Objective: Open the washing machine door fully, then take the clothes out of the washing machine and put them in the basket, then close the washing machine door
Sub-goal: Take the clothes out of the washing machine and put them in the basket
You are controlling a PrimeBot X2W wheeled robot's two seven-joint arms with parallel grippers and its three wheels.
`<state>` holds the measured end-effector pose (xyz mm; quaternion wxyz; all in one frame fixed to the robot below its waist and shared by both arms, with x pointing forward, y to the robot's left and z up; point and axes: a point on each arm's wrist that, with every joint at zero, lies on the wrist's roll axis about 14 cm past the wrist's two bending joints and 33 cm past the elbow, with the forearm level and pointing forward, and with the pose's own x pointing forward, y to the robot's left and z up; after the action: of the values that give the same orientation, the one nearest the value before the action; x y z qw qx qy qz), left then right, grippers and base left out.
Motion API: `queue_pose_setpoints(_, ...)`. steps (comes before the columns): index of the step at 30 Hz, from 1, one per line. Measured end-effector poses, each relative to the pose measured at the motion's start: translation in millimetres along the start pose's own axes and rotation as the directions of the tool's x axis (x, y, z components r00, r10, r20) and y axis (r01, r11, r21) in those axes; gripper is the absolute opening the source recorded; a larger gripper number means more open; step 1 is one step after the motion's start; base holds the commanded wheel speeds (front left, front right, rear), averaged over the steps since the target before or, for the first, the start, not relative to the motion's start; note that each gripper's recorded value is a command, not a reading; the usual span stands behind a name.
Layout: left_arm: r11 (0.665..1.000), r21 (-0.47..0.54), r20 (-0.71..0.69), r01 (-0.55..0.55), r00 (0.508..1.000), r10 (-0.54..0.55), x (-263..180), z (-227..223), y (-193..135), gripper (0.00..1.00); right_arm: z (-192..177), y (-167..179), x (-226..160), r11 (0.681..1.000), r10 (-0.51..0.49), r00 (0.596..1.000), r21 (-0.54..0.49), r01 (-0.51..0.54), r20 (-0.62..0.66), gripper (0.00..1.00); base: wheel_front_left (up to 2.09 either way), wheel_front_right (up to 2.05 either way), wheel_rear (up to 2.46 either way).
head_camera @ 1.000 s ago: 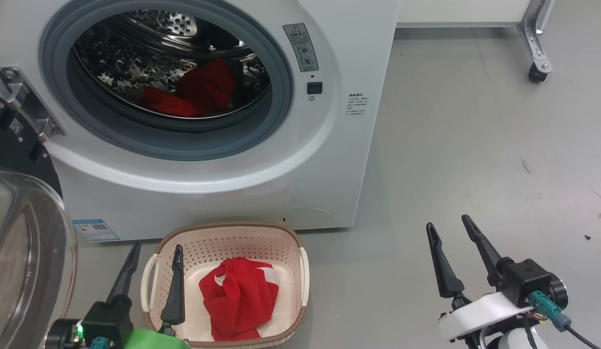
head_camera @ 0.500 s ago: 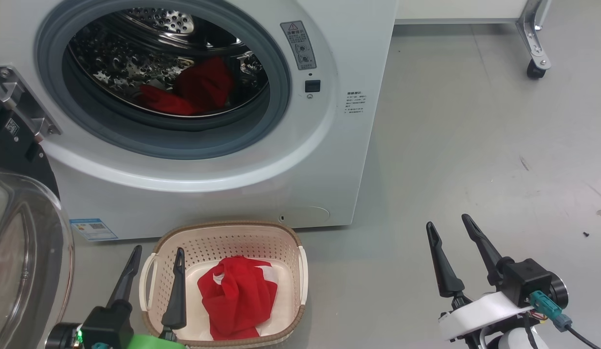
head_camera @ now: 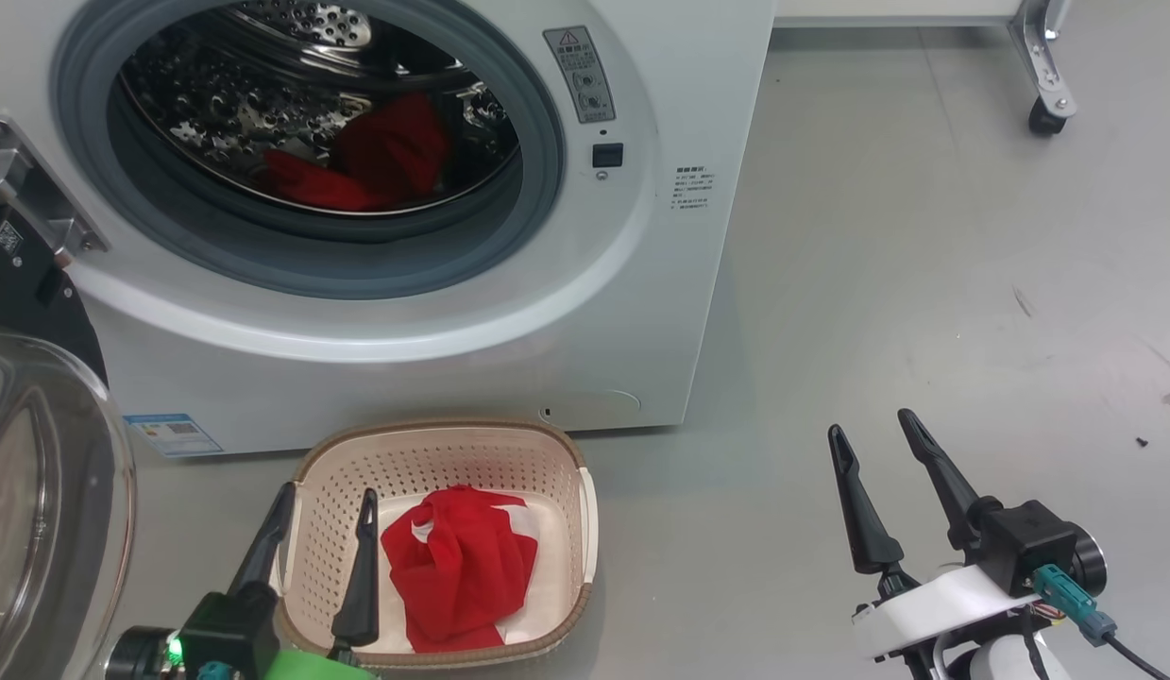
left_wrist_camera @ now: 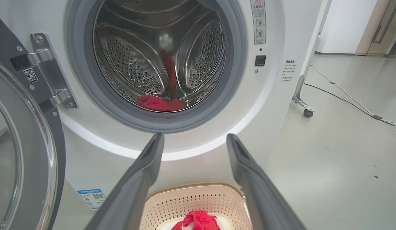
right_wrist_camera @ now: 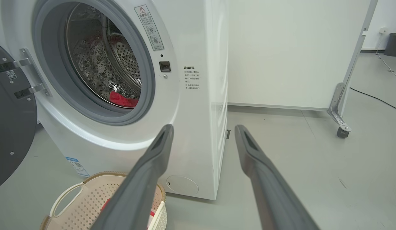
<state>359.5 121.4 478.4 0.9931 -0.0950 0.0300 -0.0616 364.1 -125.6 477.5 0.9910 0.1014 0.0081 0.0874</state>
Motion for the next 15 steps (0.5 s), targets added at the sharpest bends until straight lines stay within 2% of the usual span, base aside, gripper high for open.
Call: queue_pose_setpoints(15, 0.997, -0.013, -0.073, 0.074, 0.995, -0.074, 57, -18, -13, 1.0, -17, 2, 19, 1.0, 0.022, 0.999, 0.006, -0.022, -0.043, 1.0, 0.0, 0.0, 0.0)
